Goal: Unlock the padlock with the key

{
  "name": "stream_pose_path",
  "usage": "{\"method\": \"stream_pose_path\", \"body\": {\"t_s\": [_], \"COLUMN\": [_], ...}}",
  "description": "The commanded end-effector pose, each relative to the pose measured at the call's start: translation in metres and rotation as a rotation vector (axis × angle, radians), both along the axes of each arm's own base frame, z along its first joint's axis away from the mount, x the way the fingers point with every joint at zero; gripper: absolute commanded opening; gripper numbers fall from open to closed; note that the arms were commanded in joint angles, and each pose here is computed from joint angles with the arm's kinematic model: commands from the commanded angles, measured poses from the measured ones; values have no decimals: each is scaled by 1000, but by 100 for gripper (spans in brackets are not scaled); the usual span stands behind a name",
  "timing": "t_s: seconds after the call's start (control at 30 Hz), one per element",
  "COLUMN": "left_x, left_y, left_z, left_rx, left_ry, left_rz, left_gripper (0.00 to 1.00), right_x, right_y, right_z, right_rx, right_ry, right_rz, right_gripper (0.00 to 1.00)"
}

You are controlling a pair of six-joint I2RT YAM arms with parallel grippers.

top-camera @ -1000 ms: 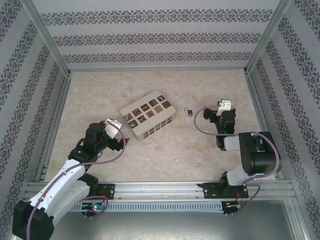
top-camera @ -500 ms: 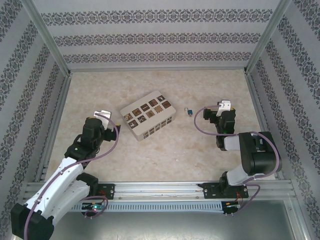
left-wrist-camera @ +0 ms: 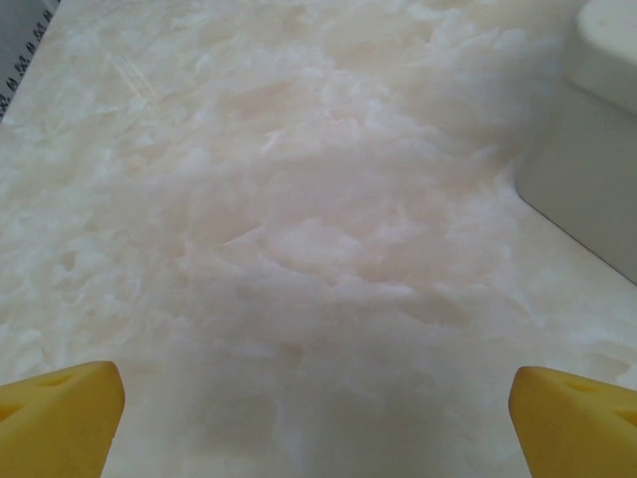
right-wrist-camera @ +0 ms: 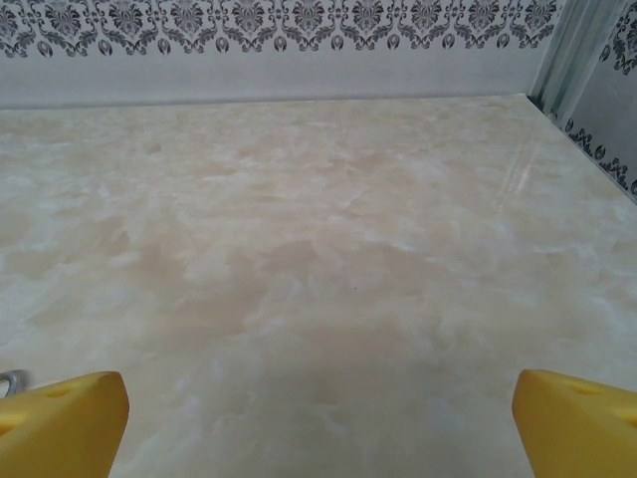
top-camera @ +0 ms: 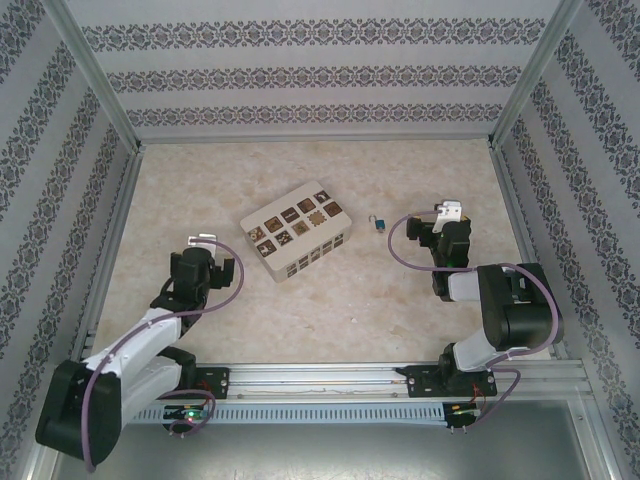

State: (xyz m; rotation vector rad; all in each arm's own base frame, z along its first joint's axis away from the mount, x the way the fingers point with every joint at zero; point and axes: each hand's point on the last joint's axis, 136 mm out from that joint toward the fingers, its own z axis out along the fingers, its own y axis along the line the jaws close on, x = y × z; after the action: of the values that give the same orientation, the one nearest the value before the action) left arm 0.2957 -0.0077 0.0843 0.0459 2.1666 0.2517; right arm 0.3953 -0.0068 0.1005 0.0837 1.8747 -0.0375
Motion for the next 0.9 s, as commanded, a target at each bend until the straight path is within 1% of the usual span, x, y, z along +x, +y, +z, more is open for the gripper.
{"method": "stream_pose_path", "body": {"t_s": [0.0,0.1,0.27,0.5,0.63,0.7,0.77,0.87], "left_x": [25,35,51,66,75,78,79,78], "left_y": [-5,-6,-6,-5,-2,1,-1,3], "left_z": [26,29,30,39,40,38,38,31], "left_rx": [-46,-63,-87,-133,-151,-164,-158,-153], "left_ry": [-149,-186,-212,-323,-360,-329,-347,-396], "left_rz": [-23,-42,-67,-109,-114,-104,-128,-119], "left_gripper": [99,99,99,99,99,99,99,99], "right_x": [2,1,1,0,0,0,0,1], "right_y": [-1,-1,-1,-2,-3,-4,-3,-3], "right_z": [6,6,6,7,7,7,6,7], "right_rx": [1,2,3,4,4,4,4,4], "right_ry": [-19,-19,-19,-26,-26,-26,-24,-24], "right_rz": [2,2,2,-7,-9,-13,-13,-15], "right_gripper": [98,99,98,98,98,98,98,98]}}
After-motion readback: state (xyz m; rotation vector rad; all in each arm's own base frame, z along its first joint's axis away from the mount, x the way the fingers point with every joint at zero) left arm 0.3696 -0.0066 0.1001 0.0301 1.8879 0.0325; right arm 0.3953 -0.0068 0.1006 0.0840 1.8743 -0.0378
